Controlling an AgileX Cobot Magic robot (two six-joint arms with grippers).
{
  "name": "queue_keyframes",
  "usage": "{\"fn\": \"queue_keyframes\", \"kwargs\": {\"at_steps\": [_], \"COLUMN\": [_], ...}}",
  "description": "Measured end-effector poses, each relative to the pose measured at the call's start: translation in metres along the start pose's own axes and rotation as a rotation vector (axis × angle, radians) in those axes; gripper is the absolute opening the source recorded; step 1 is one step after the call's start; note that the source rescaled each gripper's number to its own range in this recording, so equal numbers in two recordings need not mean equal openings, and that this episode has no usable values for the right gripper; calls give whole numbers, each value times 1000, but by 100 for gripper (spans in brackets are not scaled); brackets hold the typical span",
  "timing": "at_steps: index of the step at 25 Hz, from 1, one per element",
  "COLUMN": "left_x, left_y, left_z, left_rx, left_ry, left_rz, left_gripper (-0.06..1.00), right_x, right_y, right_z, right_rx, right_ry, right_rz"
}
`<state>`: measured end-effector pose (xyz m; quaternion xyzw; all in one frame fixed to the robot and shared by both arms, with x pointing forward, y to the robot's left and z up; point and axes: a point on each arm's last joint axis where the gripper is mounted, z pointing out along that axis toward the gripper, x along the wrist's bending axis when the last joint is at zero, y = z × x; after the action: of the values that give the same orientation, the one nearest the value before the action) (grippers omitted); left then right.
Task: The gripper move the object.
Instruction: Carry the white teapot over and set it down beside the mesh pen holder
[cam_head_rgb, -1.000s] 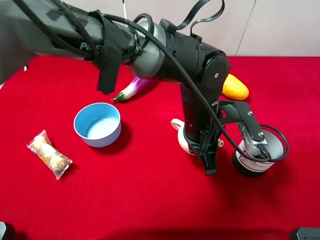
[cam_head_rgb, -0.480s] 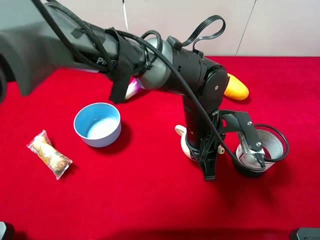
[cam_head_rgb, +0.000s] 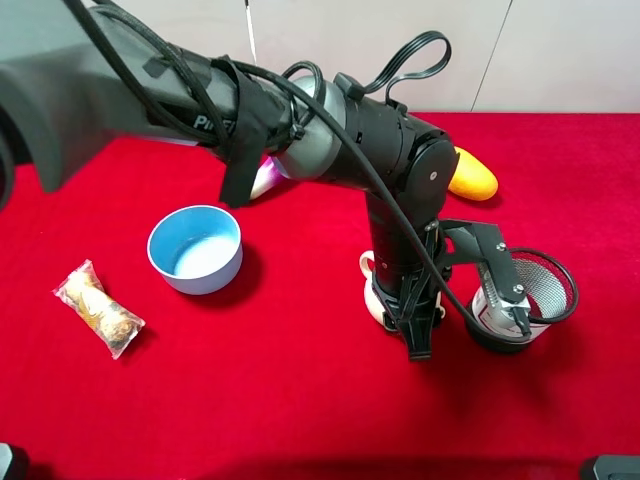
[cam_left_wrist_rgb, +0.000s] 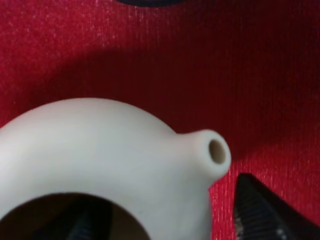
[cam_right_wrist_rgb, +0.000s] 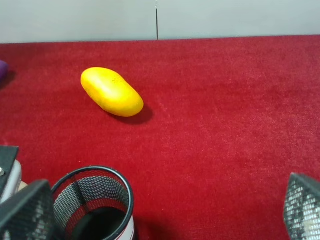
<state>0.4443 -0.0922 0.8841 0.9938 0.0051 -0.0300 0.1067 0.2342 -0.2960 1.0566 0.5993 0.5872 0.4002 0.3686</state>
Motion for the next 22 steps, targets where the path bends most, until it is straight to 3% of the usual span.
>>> {"fn": "queue_keyframes", "kwargs": {"at_steps": [9, 22], "left_x": [-1, -8], "left_y": [1, -1], "left_z": [-6, -62], "left_rx": [-4, 5], "left_ry": [-1, 35], "left_rz": [1, -26], "left_gripper": [53, 55], "right_x": [0, 0], "right_y": [0, 0], "right_z": [0, 0], "right_rx": [0, 0], "right_ry": [0, 0], "right_rz": [0, 0]}}
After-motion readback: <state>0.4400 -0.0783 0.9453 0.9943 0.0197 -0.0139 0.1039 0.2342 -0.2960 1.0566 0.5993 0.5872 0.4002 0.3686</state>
